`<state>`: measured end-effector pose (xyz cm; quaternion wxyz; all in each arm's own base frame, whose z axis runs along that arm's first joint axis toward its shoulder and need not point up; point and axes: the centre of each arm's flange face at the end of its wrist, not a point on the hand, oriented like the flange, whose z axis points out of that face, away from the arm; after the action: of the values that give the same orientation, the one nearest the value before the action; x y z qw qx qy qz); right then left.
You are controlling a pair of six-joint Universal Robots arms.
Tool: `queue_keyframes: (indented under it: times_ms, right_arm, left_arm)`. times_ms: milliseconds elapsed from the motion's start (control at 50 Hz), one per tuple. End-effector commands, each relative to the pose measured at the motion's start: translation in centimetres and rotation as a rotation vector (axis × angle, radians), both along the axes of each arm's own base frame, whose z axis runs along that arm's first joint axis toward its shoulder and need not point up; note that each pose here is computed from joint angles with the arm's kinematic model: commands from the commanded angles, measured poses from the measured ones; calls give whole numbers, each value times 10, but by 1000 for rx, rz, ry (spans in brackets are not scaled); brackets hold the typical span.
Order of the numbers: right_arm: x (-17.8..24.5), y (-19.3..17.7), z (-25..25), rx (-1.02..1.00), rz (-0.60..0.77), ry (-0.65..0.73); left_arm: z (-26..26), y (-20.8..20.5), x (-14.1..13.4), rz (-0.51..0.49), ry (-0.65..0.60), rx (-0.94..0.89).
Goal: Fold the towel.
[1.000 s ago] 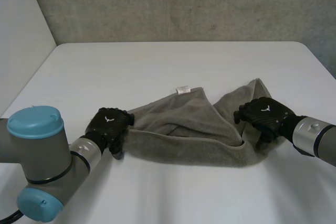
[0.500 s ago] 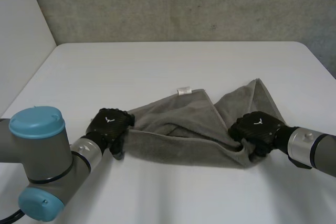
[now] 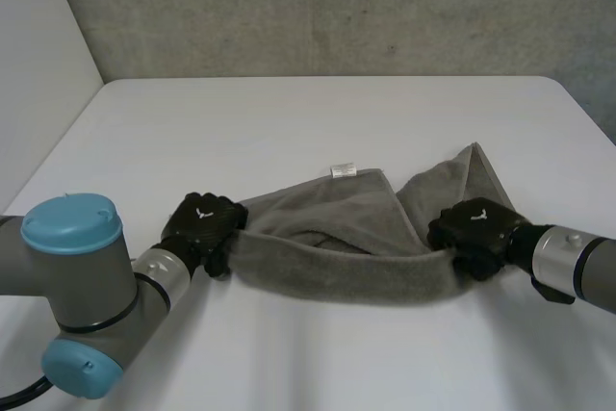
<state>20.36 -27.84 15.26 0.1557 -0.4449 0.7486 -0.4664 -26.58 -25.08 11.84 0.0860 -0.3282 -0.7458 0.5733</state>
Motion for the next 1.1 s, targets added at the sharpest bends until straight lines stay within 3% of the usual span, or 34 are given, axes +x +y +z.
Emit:
queue_keyframes:
  times_ms: [20,340,420,500,520,560,640,720,760,880,960,1100]
  right_arm:
    - [-2,-11,9,-22,-76,-71]
    - [-7,-16,11,-50,-129,-36]
    - [-8,-17,46,-157,-147,-50]
    - [-8,-15,88,-279,-164,-85]
    - [-9,-13,111,-333,-186,-123]
    - [-11,-11,138,-387,-213,-175]
    - [-13,12,212,-504,-244,-309]
    - [-19,25,240,-532,-258,-311]
    - [-22,30,247,-522,-265,-270]
    - [-13,31,234,-514,-219,-163]
    - [11,23,198,-439,-166,-55]
    - [28,3,153,-404,-157,128]
  left_arm:
    - [5,-6,-4,-5,17,-24]
    - [13,-14,-6,-1,18,-43]
    - [27,-15,-6,3,27,-62]
    - [82,-13,-6,6,86,-177]
    - [82,-13,-6,6,86,-177]
    - [137,-4,-6,-1,155,-316]
    - [193,6,-3,-3,250,-451]
    - [258,23,5,-14,387,-591]
    - [266,25,5,-19,401,-603]
    - [236,12,-1,-14,339,-476]
    - [207,-1,-4,0,284,-373]
    - [140,-46,-4,33,76,-215]
